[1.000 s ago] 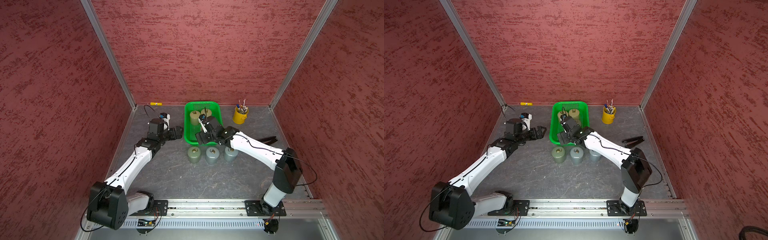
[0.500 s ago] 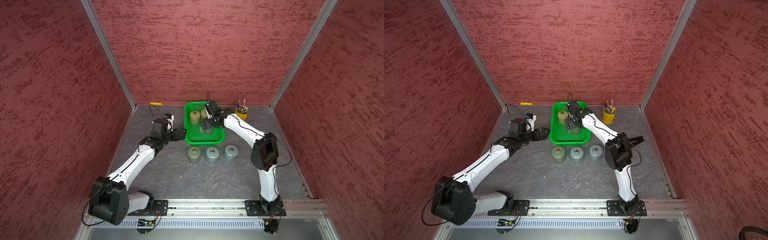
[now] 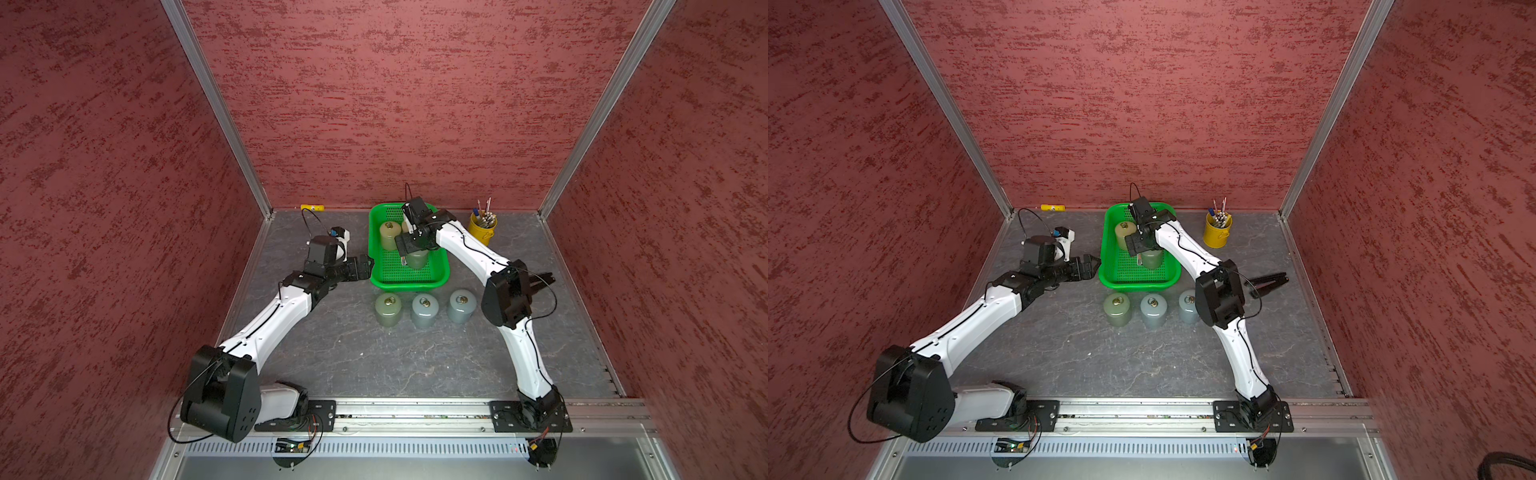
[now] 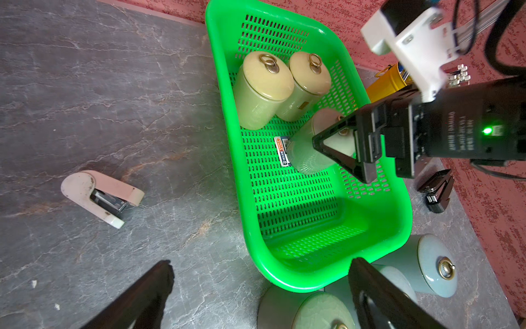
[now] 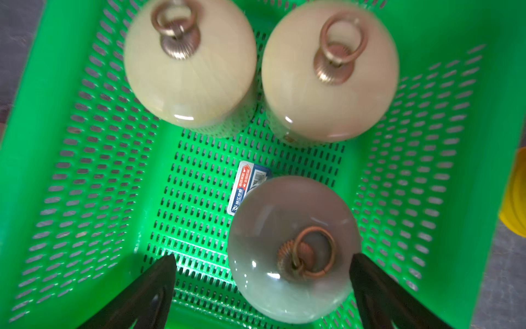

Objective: Take the tea canister out of the basket
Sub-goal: Pick up the tea canister from the basket.

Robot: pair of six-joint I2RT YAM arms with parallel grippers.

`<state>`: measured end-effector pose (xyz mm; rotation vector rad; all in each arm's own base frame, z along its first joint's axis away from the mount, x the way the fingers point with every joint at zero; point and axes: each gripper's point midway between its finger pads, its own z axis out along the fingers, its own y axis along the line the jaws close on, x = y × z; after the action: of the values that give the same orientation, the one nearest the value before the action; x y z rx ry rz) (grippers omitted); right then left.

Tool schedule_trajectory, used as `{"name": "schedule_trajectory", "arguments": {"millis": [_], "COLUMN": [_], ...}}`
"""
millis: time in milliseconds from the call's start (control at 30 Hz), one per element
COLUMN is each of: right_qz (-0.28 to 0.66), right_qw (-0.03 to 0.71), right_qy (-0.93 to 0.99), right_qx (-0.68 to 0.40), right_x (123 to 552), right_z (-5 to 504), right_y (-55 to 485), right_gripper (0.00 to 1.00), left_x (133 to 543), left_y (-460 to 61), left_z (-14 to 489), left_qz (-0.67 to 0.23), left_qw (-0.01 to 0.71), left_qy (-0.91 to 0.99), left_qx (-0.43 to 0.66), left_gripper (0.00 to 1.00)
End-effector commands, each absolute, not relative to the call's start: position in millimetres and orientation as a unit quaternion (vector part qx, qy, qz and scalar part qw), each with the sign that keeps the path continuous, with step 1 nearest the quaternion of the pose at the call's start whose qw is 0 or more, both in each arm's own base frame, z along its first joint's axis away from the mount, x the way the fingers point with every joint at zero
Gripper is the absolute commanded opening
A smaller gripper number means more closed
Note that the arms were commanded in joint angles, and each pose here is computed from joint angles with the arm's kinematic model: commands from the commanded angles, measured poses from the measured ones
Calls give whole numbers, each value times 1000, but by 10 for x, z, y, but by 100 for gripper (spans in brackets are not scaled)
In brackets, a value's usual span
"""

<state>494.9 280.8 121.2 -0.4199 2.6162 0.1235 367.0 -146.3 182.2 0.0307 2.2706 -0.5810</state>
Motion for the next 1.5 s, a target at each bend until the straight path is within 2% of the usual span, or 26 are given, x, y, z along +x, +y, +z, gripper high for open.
{"name": "schedule_trajectory", "arguments": {"millis": [0,767,1033,1133,1200,1267,1367,1467], "right_qz": [34,17,28,25,22,21,23,28], "right_qw": [249,226,223,220,219,219,220,219], "right_qy": [956,964,964,965,966,966,966,965], "right_qx": [-151,-138,-141,-139,-138,-136,-137,-138], "right_x": [5044,5168,5156,5138,5131,5131,5130,5128], "right_z": [1241,927,912,879,854,853,860,857], "right_y": [2757,2602,2639,2622,2605,2601,2607,2627], "right_gripper": [99,99,88,90,96,97,98,94], "left_x": [3718,3719,3710,3700,3697,3697,3695,3691], "left_y": [-1483,-1469,-1460,-1455,-1456,-1455,-1460,-1460], "left_z": [1905,1817,1834,1836,1841,1844,1862,1868], "left_qz": [-229,-222,-221,-221,-221,-221,-222,-222], "left_qw": [395,388,390,390,391,390,392,392], "left_qy": [890,894,894,894,893,894,893,893], "left_qx": [17,16,16,15,15,15,16,17], "left_gripper": [100,100,100,100,100,100,100,100]}}
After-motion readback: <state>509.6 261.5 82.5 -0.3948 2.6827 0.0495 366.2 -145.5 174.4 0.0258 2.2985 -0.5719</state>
